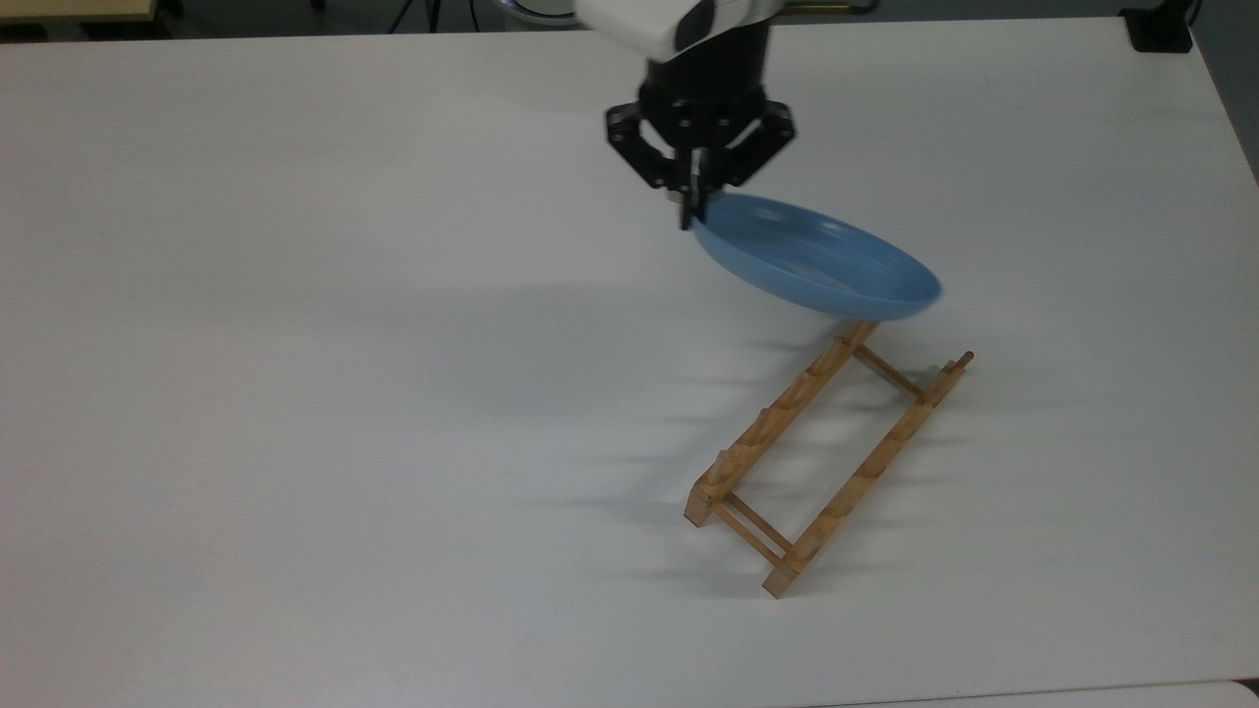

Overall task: Place plate in plate rack
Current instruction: 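Lift the plate by its rim and tilt it upright, then carry the upright plate over the wooden rack and lower it between pegs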

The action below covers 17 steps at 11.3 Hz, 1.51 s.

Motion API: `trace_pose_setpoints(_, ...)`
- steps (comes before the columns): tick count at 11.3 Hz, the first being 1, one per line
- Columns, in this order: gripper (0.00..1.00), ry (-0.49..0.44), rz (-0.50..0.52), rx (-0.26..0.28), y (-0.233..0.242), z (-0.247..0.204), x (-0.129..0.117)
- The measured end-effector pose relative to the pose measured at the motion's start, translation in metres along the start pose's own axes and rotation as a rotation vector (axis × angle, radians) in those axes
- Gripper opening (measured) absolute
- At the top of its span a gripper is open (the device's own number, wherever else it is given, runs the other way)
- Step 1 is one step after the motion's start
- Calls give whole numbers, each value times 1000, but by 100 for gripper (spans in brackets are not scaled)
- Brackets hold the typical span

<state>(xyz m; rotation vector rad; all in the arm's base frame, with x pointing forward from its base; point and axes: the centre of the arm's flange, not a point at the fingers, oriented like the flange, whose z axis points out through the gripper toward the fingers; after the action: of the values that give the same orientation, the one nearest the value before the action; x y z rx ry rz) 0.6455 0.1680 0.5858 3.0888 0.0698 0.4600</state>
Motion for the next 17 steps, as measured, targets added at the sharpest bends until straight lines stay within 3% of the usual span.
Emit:
trace_pose_setpoints(2, 4, 87, 79, -38, -16, -6, 4)
trace_pose_setpoints(5, 4, 225, 182, -137, -43, -7, 8)
trace_pose_setpoints(9, 4, 356, 266, -232, -56, 12, 12)
trace_pose_setpoints(11, 4, 391, 265, -249, -63, 27, 14)
trace_pose_setpoints(17, 4, 381, 203, -302, -82, 64, 4)
